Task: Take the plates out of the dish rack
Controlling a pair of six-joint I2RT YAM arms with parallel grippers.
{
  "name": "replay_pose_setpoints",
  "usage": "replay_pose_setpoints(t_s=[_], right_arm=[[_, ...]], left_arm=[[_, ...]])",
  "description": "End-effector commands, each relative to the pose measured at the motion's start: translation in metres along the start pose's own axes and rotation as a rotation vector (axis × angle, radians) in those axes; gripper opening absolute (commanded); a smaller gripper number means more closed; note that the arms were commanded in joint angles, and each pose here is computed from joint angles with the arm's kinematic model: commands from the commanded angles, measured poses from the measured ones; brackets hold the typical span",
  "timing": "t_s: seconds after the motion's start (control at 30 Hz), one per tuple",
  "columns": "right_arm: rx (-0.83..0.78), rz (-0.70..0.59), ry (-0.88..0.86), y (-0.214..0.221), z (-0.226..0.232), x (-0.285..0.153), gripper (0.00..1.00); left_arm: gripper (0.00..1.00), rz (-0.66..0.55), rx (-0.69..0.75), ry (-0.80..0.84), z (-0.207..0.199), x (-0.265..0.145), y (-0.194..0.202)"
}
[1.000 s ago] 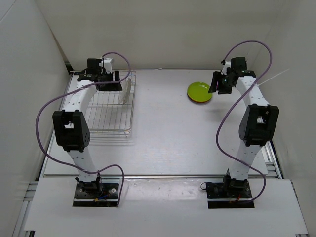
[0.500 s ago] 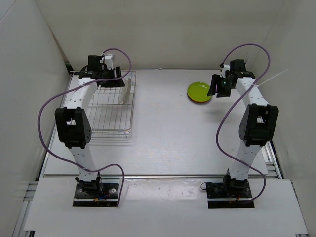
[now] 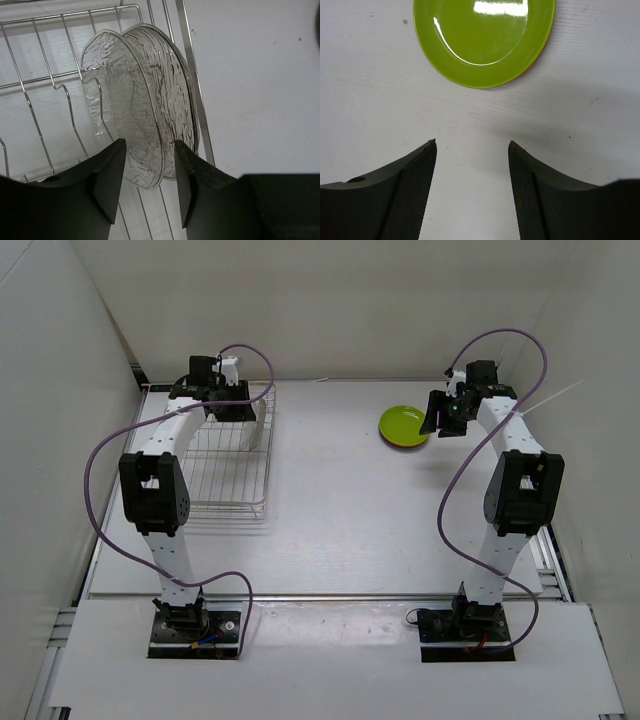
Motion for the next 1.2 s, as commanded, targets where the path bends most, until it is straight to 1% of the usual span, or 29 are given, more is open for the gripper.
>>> replay_pose_setpoints(t_s=[0.0,0.07,0.1,0.17,0.27,0.37,0.4,0.57,0.6,0.67,0.7,0.87,0.97,1.17], right_arm=[[-0.042,-0.069,-0.016,-0.013,0.011,-0.020,0.63],[-0.039,-0.060,-0.015,-0.010,0.010,-0.019,0.63],[-0.039,-0.060,-0.015,-0.010,0.010,-0.019,0.63],[-0.039,-0.060,-0.015,-0.010,0.010,-0.019,0.63],[-0.035,-0.052,-0.015,-0.007,0.009,-0.017,0.63],[-0.039,-0.060,-0.015,-0.009,0.009,-0.017,0.63],[-0.038,-0.061,-0.006,-0.009,0.008,-0.017,0.63],[-0.044,-0.053,-0.005,-0.006,0.007,-0.015,0.63],[-0.041,-0.044,-0.005,-0.005,0.005,-0.012,0.63],[-0.041,-0.045,0.005,-0.005,0.004,-0.012,0.63],[-0.038,-0.036,0.005,-0.004,0.003,-0.009,0.63],[-0.034,-0.028,0.006,-0.001,0.002,-0.007,0.63],[-0.034,-0.028,0.006,-0.001,0.002,-0.007,0.63],[-0.043,-0.026,0.006,-0.001,0.002,-0.009,0.63]], left_arm=[[0.54,-0.046,0.018,0.022,-0.006,-0.007,-0.016],[0.54,-0.035,0.021,0.029,-0.009,-0.003,-0.014],[0.49,-0.035,0.021,0.029,-0.009,-0.003,-0.014],[0.45,-0.026,0.018,0.029,-0.008,0.001,-0.011],[0.34,-0.026,0.018,0.029,-0.008,0.001,-0.011],[0.28,-0.026,0.018,0.029,-0.008,0.001,-0.011],[0.28,-0.035,0.009,0.029,-0.009,-0.001,-0.015],[0.20,-0.026,-0.004,0.029,-0.008,0.003,-0.012],[0.17,-0.043,0.002,0.029,-0.010,-0.002,-0.018],[0.16,-0.052,-0.004,0.029,-0.012,-0.005,-0.021],[0.11,-0.052,-0.004,0.029,-0.012,-0.006,-0.021],[0.11,-0.079,-0.014,0.030,-0.016,-0.017,-0.029],[0.11,-0.119,-0.012,0.040,-0.023,-0.034,-0.040],[0.11,-0.219,0.032,0.030,-0.037,-0.081,-0.069]])
Point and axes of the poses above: each gripper's point midway between its finger pads, its own x axis out along the fingers, its own z axis along the line the jaws close on, y = z × x, the point moved 4 cm from there along -x, back along the fingers, and after that the axes turned 4 degrees about x, right-handed, at the moved point
